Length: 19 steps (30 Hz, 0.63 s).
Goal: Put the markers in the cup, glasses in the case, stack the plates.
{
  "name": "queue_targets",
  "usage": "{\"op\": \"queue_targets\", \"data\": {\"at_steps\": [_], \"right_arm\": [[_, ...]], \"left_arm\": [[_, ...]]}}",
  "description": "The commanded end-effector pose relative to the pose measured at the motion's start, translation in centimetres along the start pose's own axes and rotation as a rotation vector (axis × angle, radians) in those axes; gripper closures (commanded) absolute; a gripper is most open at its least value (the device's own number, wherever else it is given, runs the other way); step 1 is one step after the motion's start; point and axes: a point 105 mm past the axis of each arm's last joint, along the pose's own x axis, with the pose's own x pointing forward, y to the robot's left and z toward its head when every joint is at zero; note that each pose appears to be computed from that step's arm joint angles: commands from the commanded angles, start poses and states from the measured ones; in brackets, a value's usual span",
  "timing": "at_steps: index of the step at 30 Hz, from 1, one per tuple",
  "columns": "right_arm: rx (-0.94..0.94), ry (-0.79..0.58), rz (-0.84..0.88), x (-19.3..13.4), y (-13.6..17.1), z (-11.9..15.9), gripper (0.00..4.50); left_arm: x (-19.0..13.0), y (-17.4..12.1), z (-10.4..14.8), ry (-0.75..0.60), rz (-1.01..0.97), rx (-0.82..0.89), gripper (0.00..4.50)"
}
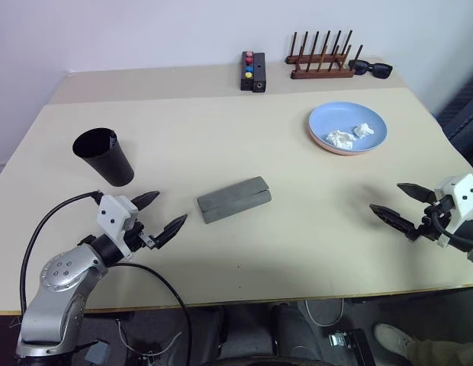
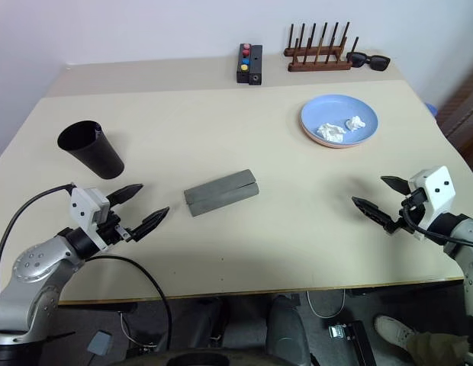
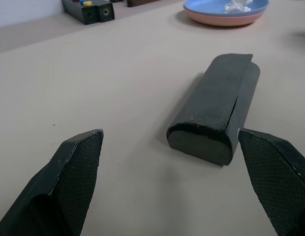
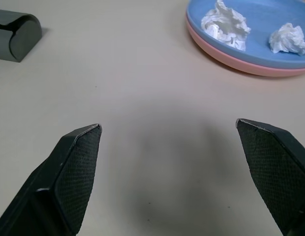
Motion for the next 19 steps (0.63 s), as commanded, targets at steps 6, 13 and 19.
{"op": "queue_targets", "data": {"at_steps": [6, 13, 19], "right_arm": [[-0.036, -0.028, -0.009, -0.6, -0.8, 1.0, 0.03], [-0.022, -0.003, 0.010, -1.6, 0.2, 0.4, 0.03], [-0.016, -0.026, 0.009, -0.9, 0.4, 0.6, 0.03]], "left_arm": [[0.2, -0.4, 1.9, -0.054, -0.011, 0.019, 0.00], [-0.6, -0.2, 1.0, -0.013, -0.002, 0.005, 0.00], [-0.5, 0.0, 0.9, -0.008, 0.001, 0.009, 0.00]]}}
